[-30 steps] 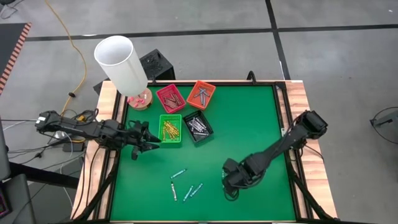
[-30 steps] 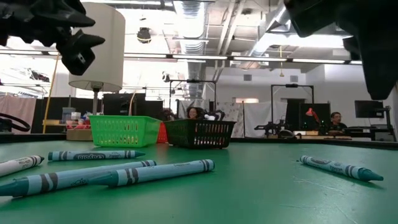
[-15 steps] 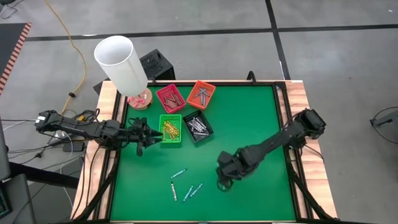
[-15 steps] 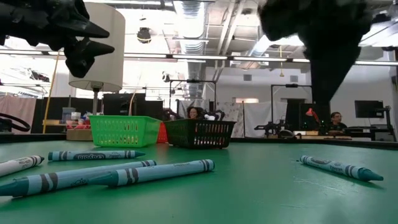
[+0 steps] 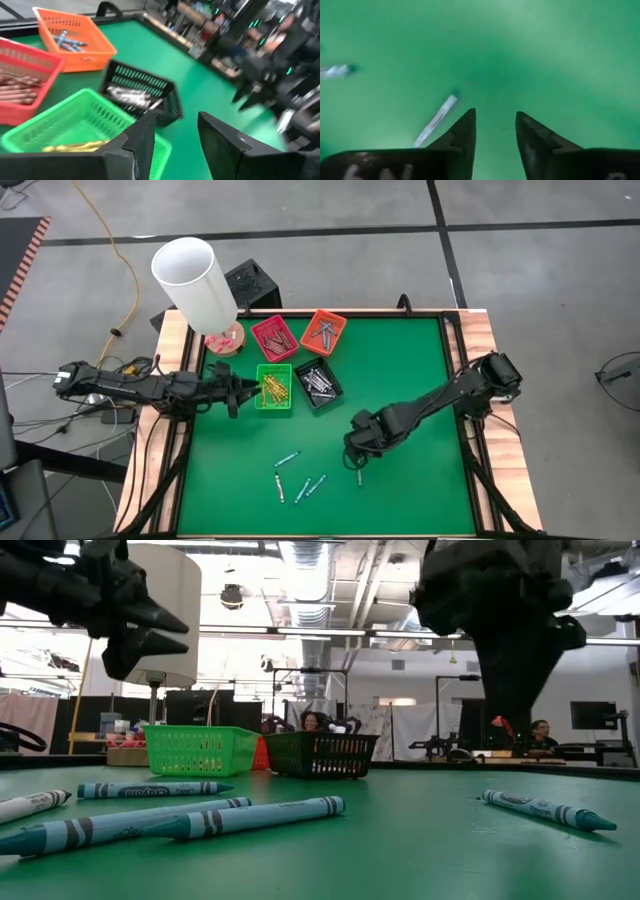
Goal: Sort crayons
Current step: Put the blue crayon into the orange bin
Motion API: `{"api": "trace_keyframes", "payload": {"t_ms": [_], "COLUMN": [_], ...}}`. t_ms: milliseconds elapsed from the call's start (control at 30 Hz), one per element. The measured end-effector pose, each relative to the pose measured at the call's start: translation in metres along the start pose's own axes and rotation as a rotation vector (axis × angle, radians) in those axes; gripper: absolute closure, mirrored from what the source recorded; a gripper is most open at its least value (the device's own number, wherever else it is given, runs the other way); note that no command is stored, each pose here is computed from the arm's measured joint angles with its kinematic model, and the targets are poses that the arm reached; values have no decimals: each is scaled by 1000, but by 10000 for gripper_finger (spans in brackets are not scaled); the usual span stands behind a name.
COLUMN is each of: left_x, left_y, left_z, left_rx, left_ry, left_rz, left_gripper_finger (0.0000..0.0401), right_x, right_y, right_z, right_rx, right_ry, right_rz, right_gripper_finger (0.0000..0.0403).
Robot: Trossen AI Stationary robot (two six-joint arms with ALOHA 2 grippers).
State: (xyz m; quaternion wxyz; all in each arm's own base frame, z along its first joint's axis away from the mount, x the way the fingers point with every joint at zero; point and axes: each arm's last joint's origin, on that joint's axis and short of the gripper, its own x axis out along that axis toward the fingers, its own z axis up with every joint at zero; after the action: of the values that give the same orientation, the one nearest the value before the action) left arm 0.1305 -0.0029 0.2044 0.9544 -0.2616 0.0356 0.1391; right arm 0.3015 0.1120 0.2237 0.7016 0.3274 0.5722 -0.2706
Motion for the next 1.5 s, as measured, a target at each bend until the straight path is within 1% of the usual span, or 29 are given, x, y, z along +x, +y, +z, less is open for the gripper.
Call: {"api": "trace_keyframes", "payload": {"t_ms": [100,200,267,333,400,433,500,600,800,933,1167,1233,1400,1500], "left_x": [0,0,0,0,0,0,0,0,0,0,-1,-2,-2,-3], "left_y": [3,4,4,2,1,1,1,1,0,-1,-4,-5,-6,-7], "left_z": [-4,-6,-6,-4,-3,-3,-3,-3,-3,-3,-4,-5,-6,-6], "left_rx": [79,122,105,58,41,43,52,42,14,11,16,21,29,39], "left_ry": [35,59,53,38,34,37,41,37,50,46,55,60,67,70], "left_rz": [30,44,41,23,-3,-11,-14,-11,-34,-37,-64,-71,-87,-92], "left_gripper_finger": [255,244,236,230,226,225,225,225,225,225,225,225,226,226], "right_x": [9,24,34,40,40,40,39,38,44,47,49,50,50,52], "right_y": [-6,-6,-4,2,9,11,12,13,15,19,37,41,48,55], "right_z": [3,-5,-17,-29,-41,-46,-56,-66,-75,-71,-56,-52,-50,-50], "right_rx": [60,122,178,222,246,257,266,256,239,220,152,133,122,116], "right_ry": [-57,-95,-71,-27,-29,-40,-75,-93,-100,-105,-121,-106,-75,-57], "right_rz": [-28,8,69,154,218,229,223,221,208,204,192,165,39,4], "right_gripper_finger": [248,220,205,196,192,192,191,192,193,193,194,194,194,194]}}
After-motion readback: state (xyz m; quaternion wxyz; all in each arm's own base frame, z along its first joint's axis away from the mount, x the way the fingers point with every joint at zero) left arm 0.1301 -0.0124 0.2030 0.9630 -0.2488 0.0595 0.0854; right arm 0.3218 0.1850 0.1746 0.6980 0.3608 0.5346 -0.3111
